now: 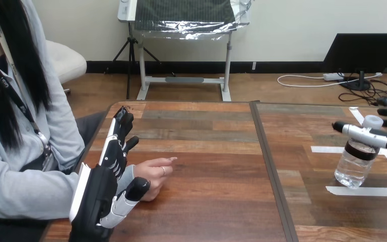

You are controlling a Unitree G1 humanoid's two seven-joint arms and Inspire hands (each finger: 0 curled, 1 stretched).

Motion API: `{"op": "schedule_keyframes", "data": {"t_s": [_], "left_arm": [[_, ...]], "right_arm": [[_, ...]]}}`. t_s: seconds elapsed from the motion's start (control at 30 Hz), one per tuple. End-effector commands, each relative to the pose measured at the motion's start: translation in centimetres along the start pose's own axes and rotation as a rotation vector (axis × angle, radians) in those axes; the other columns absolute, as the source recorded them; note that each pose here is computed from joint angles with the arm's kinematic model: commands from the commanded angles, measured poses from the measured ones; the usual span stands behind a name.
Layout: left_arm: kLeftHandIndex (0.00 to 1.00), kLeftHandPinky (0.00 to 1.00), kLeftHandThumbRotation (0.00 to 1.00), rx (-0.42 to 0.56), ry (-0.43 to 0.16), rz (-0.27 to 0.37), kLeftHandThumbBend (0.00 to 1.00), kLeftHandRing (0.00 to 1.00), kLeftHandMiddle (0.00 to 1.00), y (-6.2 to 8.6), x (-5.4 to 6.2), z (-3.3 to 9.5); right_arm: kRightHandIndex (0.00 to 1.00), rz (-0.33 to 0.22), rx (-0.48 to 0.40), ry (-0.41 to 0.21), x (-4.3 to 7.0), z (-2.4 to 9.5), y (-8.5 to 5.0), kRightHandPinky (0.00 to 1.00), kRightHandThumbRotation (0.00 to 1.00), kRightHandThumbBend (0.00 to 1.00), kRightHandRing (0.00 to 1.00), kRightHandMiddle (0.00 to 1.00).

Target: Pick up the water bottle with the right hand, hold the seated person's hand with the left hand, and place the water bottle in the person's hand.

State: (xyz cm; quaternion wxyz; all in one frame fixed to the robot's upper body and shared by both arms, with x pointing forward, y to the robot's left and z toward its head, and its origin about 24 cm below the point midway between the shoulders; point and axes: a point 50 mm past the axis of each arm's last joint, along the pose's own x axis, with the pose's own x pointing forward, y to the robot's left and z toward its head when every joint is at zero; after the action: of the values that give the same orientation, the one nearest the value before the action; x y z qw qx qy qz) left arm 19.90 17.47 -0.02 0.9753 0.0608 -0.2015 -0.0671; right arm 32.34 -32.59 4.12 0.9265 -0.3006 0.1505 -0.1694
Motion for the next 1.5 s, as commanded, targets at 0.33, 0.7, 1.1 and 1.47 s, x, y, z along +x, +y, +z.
{"op": "schedule_keyframes", "data": {"t_s": [0.33, 0.7, 1.1, 1.47], "left_arm": [[1.00, 0.92, 0.85, 0.016, -0.090, 0.017, 1.00, 0.98, 1.00, 0.5, 1.4, 1.2], [1.00, 0.91, 0.86, 0.026, -0.103, 0.015, 1.00, 0.98, 1.00, 0.7, 1.3, 1.4], [1.00, 0.90, 0.86, 0.021, -0.094, 0.017, 1.00, 0.97, 1.00, 0.7, 1.1, 1.5], [1.00, 0.90, 0.86, 0.025, -0.097, 0.015, 1.00, 0.97, 1.00, 0.8, 1.0, 1.6]], "right_arm": [[0.93, 0.023, 0.030, 0.017, 0.1, 0.5, 0.9, 0.79, 0.25, 0.82, 0.87, 0.91], [0.94, 0.044, 0.042, 0.051, -0.1, -0.3, 1.5, 0.78, 0.19, 0.78, 0.86, 0.91], [0.94, 0.057, 0.023, 0.074, -0.3, -0.7, 2.0, 0.86, 0.15, 0.73, 0.90, 0.92], [0.93, 0.053, 0.052, 0.079, -0.5, -0.9, 2.3, 0.86, 0.12, 0.73, 0.90, 0.92]]}}
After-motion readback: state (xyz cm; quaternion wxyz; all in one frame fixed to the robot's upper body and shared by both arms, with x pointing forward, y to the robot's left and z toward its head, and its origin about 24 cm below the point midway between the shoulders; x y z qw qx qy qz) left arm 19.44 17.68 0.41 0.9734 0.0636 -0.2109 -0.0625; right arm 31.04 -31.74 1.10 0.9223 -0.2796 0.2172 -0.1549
